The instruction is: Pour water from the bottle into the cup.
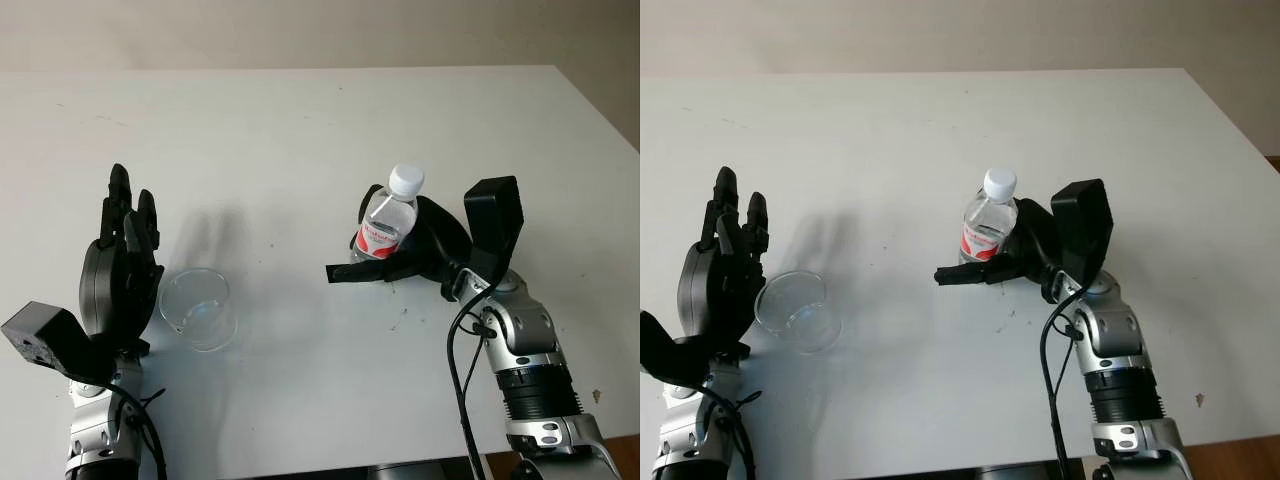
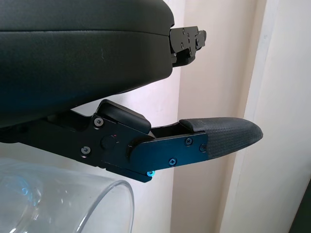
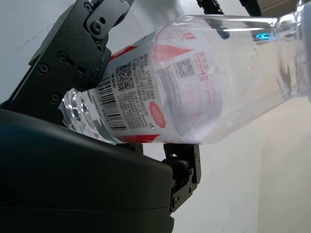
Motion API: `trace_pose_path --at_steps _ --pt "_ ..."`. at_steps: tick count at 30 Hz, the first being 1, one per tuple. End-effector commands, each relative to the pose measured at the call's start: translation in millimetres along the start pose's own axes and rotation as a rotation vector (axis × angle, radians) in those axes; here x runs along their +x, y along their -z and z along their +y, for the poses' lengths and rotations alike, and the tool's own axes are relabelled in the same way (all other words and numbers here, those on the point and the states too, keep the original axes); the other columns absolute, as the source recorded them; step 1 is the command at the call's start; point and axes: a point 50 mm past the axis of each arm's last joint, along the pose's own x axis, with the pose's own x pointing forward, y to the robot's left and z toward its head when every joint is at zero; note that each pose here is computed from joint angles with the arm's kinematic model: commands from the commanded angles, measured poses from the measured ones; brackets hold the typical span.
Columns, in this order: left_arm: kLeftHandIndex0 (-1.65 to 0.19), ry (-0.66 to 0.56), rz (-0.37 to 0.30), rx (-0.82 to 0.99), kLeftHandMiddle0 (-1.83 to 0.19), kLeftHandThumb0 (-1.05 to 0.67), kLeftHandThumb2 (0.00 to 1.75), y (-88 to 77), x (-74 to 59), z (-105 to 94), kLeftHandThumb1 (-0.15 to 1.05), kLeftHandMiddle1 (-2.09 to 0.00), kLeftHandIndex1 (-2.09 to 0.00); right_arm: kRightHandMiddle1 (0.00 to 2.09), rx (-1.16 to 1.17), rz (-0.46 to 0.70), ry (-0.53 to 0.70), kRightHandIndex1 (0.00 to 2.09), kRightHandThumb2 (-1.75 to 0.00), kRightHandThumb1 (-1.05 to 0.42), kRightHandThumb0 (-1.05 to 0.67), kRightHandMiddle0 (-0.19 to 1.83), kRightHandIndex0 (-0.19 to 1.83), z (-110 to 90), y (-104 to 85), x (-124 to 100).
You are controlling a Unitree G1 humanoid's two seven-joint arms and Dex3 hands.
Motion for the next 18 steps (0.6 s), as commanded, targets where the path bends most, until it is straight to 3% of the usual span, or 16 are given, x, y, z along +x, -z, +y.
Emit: trace_pose_path --at_steps 1,18 --pt "0.13 0.009 -0.012 0.001 0.10 -0.85 0.59 -2.1 -1.1 1.3 1.05 0.00 0.00 2.09 -0.002 0.005 -0.007 2.09 -0.20 -1.05 -0.24 0.25 0.82 3.0 6.2 -0.7" --pt "0.11 0.001 -0.006 0.013 0.08 -0.86 0.61 -2.1 -1.5 0.9 1.05 0.00 0.00 2.09 -0.066 -0.005 -0.003 2.09 -0.18 -1.05 -0.24 0.14 0.65 10.8 13.4 6.6"
